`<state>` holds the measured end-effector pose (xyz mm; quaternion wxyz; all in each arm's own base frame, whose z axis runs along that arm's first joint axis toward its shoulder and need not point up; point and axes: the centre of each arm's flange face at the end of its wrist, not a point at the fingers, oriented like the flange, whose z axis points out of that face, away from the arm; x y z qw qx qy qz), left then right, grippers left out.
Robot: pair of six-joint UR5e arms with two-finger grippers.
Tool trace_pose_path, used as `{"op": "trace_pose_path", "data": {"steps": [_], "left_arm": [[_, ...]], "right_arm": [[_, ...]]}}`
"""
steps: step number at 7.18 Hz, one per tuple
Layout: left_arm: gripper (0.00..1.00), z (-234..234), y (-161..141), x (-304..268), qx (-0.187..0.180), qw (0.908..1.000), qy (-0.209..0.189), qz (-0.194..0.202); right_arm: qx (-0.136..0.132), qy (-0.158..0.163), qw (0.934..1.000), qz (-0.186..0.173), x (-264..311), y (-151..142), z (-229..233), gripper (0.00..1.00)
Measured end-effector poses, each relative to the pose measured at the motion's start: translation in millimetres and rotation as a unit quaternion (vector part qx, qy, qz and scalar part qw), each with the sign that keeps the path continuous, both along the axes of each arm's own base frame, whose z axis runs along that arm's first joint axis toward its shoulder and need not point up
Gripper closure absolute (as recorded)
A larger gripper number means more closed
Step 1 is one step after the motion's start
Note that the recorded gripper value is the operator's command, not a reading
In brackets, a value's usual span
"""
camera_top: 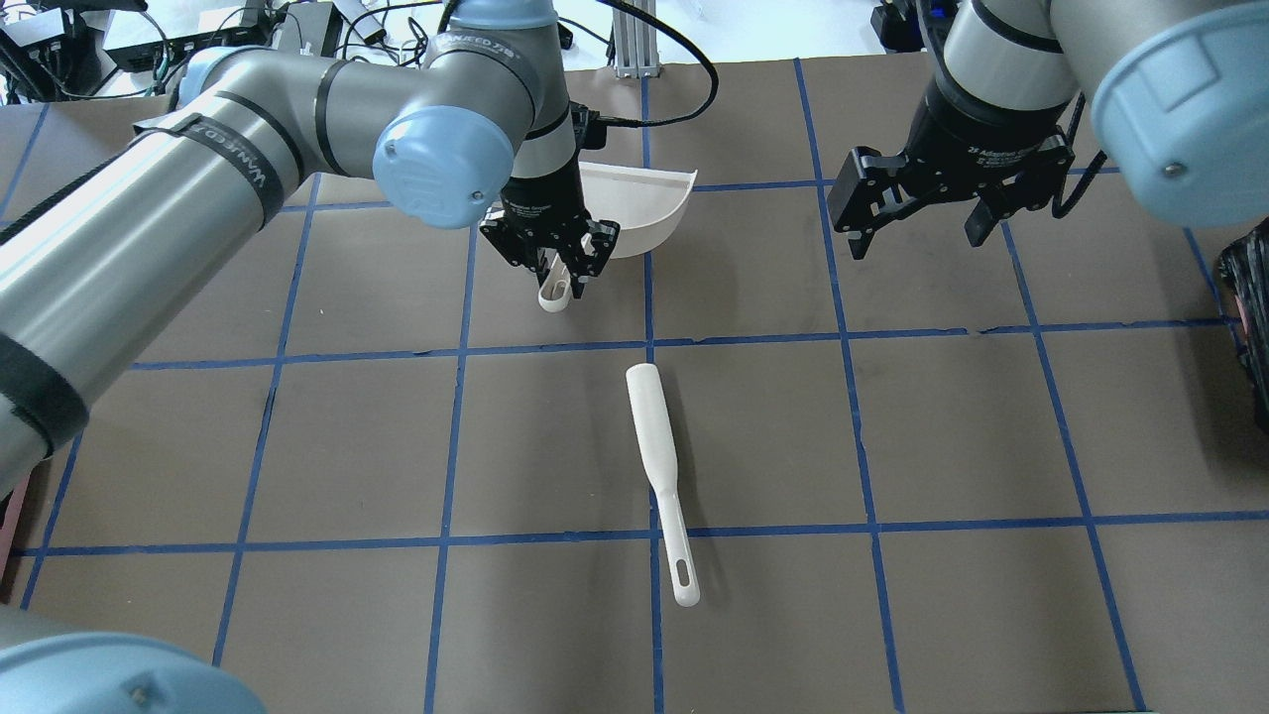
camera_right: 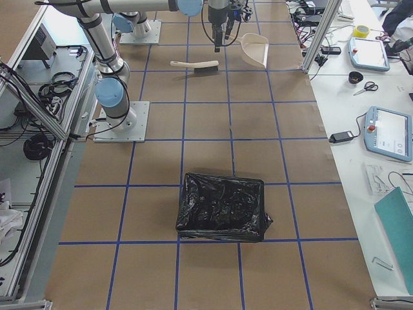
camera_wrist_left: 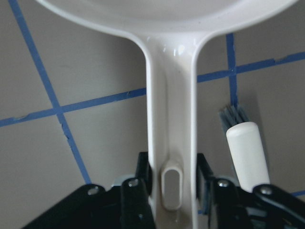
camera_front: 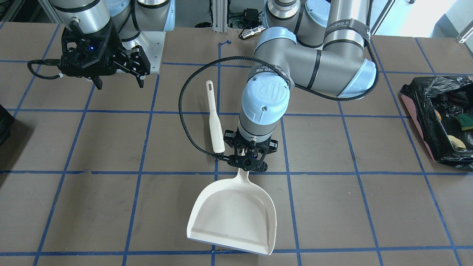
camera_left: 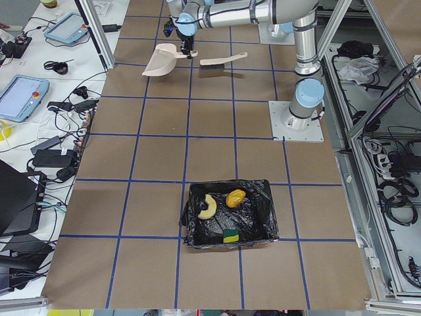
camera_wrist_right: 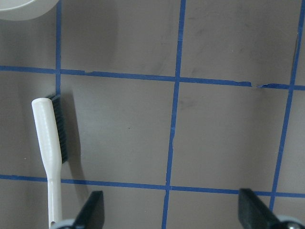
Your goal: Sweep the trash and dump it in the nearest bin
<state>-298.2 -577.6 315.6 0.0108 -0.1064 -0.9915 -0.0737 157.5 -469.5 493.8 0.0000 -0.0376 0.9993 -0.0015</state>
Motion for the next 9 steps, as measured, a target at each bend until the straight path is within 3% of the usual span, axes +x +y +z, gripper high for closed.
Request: {"op": "trace_pose_path", "data": {"steps": [5, 9], "left_arm": [[1.00, -41, 7, -56, -0.005, 0.9993, -0.002, 0.038], [1.00, -52, 15, -72, 0.003, 0.9993, -0.004, 0.036]], "right_arm": [[-0.001, 0.000, 1.0000, 0.002, 0, 1, 0, 0.00], [0.000, 0.000, 1.0000, 0.003, 1, 2, 0, 0.00]]}}
